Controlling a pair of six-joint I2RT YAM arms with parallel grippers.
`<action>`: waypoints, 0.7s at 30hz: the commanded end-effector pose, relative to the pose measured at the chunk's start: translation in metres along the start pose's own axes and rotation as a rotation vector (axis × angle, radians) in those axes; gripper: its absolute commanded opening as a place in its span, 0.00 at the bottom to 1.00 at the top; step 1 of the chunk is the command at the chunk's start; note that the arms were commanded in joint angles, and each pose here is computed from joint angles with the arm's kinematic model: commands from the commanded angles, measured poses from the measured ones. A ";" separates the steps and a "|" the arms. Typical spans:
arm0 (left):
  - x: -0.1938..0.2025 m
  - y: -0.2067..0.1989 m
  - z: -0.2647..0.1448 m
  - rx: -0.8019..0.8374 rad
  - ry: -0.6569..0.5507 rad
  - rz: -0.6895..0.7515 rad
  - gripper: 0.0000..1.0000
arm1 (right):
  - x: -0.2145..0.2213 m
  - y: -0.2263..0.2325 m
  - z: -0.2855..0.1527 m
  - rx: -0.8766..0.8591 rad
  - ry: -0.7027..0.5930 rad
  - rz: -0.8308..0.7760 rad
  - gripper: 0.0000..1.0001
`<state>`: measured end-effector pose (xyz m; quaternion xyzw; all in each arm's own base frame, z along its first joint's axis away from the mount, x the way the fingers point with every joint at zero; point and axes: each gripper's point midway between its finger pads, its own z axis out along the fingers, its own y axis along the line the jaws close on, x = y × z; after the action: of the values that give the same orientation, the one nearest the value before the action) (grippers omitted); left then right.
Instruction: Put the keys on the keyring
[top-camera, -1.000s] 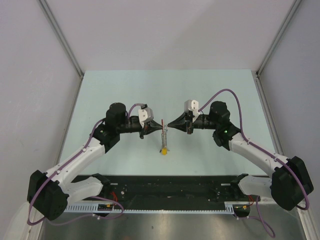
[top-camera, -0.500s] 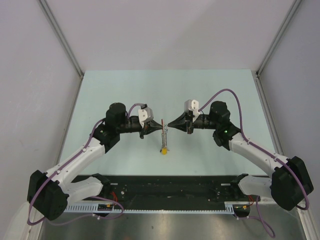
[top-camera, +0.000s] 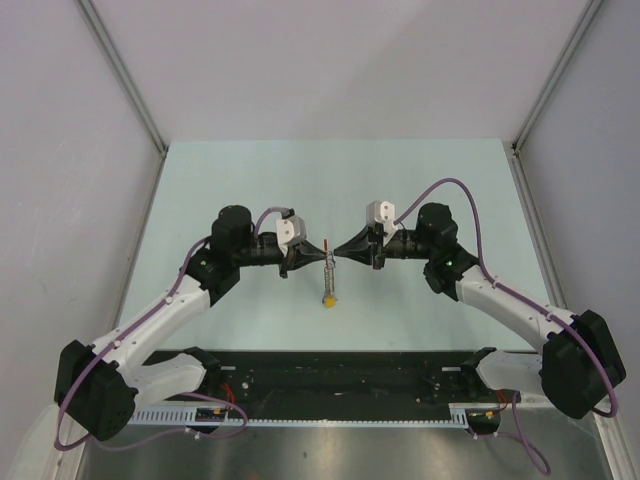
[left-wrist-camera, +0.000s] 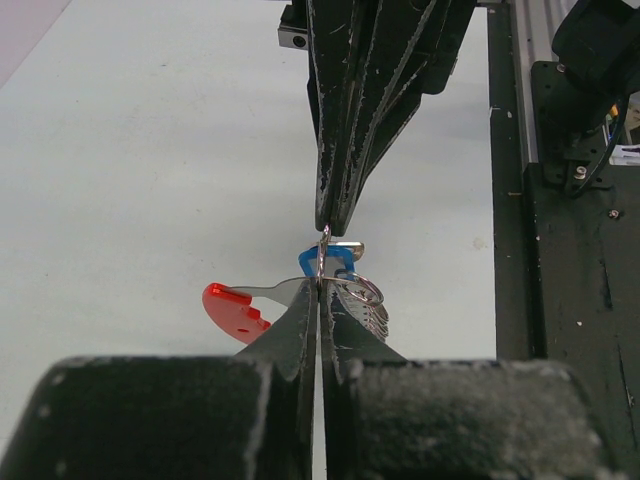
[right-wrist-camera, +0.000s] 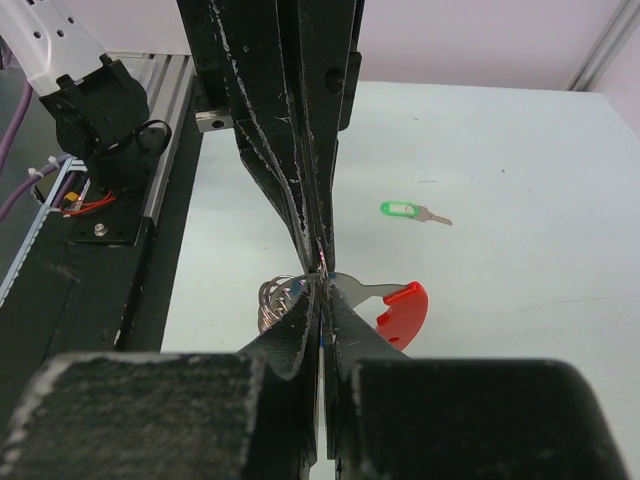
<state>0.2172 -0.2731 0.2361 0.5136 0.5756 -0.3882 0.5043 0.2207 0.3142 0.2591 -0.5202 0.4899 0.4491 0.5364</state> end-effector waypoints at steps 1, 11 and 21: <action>-0.021 -0.005 0.000 0.031 -0.063 0.057 0.00 | -0.023 -0.003 0.003 -0.004 -0.046 -0.062 0.00; -0.020 0.003 0.000 -0.011 -0.049 0.026 0.00 | -0.025 0.002 0.003 -0.024 -0.049 -0.074 0.00; -0.018 0.006 0.001 -0.031 -0.023 0.004 0.01 | -0.027 0.003 0.006 -0.019 -0.051 -0.085 0.00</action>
<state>0.2187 -0.2722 0.2337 0.5041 0.5886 -0.3865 0.5001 0.2181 0.3164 0.2587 -0.5246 0.4860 0.4489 0.5358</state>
